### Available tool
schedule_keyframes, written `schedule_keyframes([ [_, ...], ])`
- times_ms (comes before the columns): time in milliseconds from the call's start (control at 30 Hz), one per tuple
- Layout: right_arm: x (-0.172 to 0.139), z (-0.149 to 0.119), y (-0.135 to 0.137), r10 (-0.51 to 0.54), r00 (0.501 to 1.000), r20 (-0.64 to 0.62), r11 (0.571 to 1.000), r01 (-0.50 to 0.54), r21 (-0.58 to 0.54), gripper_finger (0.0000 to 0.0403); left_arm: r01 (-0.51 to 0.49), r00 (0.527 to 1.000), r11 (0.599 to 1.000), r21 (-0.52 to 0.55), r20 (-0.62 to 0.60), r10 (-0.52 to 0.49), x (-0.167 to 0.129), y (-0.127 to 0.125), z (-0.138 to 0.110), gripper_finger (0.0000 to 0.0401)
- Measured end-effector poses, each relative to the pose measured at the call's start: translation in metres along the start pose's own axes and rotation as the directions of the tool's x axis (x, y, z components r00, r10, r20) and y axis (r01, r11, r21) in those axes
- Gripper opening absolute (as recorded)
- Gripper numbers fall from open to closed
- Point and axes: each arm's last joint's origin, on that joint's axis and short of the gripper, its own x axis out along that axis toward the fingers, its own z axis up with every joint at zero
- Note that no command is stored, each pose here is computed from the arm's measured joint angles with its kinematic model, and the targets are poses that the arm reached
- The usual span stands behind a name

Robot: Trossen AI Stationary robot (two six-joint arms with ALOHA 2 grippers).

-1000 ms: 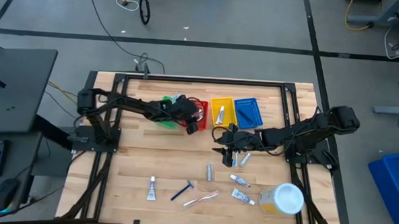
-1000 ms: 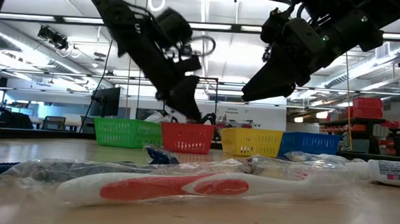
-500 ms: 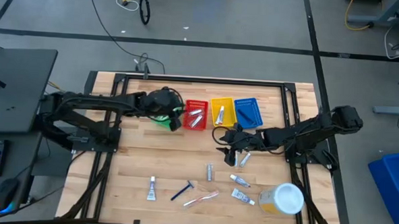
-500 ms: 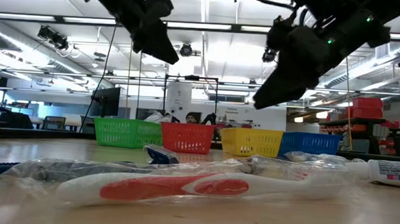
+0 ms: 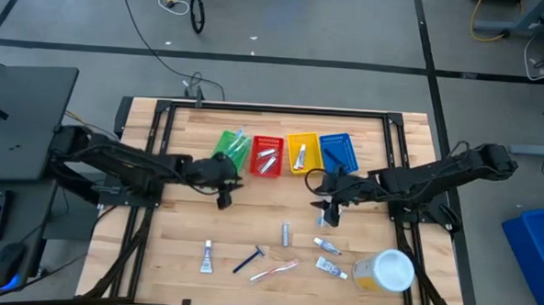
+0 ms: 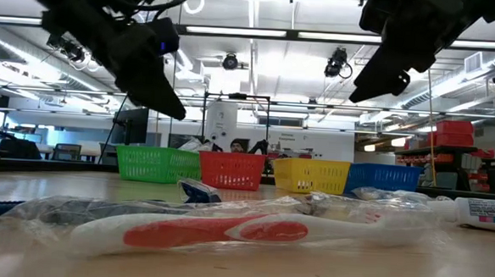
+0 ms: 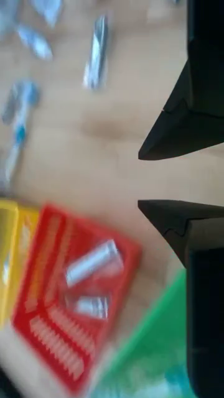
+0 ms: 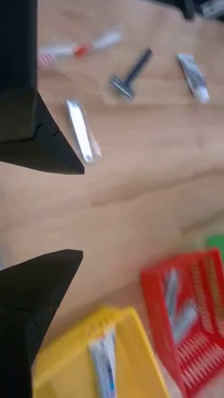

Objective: Pick & Place Travel size toiletries
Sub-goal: Put the white toothpaste into the yellow bin

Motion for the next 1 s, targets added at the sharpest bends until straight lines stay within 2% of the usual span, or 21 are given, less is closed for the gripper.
schedule_keyframes([
  [100,0.001,-0.002,0.001,0.034,0.999,-0.03,0.999,-0.033,0.028,0.0218,0.047,0.998,0.999,-0.012,0.044,-0.046,-0.001,-0.008,-0.009,0.012],
  [200,0.002,-0.007,-0.001,0.018,0.997,-0.079,0.994,-0.009,0.11,0.0217,0.06,0.997,0.998,-0.025,0.054,-0.058,-0.002,-0.012,-0.015,0.012],
  [267,0.001,-0.01,-0.001,0.022,0.993,-0.12,0.993,-0.007,0.119,0.0215,0.052,0.997,0.998,-0.018,0.055,-0.051,-0.002,-0.014,-0.016,0.012],
  [433,0.004,-0.017,0.014,0.183,0.963,-0.198,0.966,-0.139,0.216,0.0208,0.033,0.997,0.999,-0.022,0.063,-0.032,-0.003,-0.015,-0.016,0.012],
  [600,0.013,-0.027,0.043,0.319,0.919,-0.23,0.938,-0.271,0.216,0.0204,0.038,0.996,0.998,-0.048,0.088,-0.034,-0.003,-0.016,-0.014,0.012],
  [700,0.017,-0.028,0.048,0.312,0.911,-0.27,0.94,-0.255,0.225,0.0204,0.013,0.993,0.999,-0.049,0.117,-0.007,-0.003,-0.015,-0.012,0.012],
  [867,0.013,-0.01,0.056,0.288,0.908,-0.305,0.948,-0.227,0.222,0.0198,-0.001,0.986,0.998,-0.065,0.167,0.011,-0.004,-0.016,-0.007,0.012],
  [1000,0.015,-0.005,0.065,0.26,0.871,-0.416,0.951,-0.158,0.264,0.0198,0.005,0.984,0.996,-0.084,0.175,0.01,-0.004,-0.016,-0.006,0.012],
])
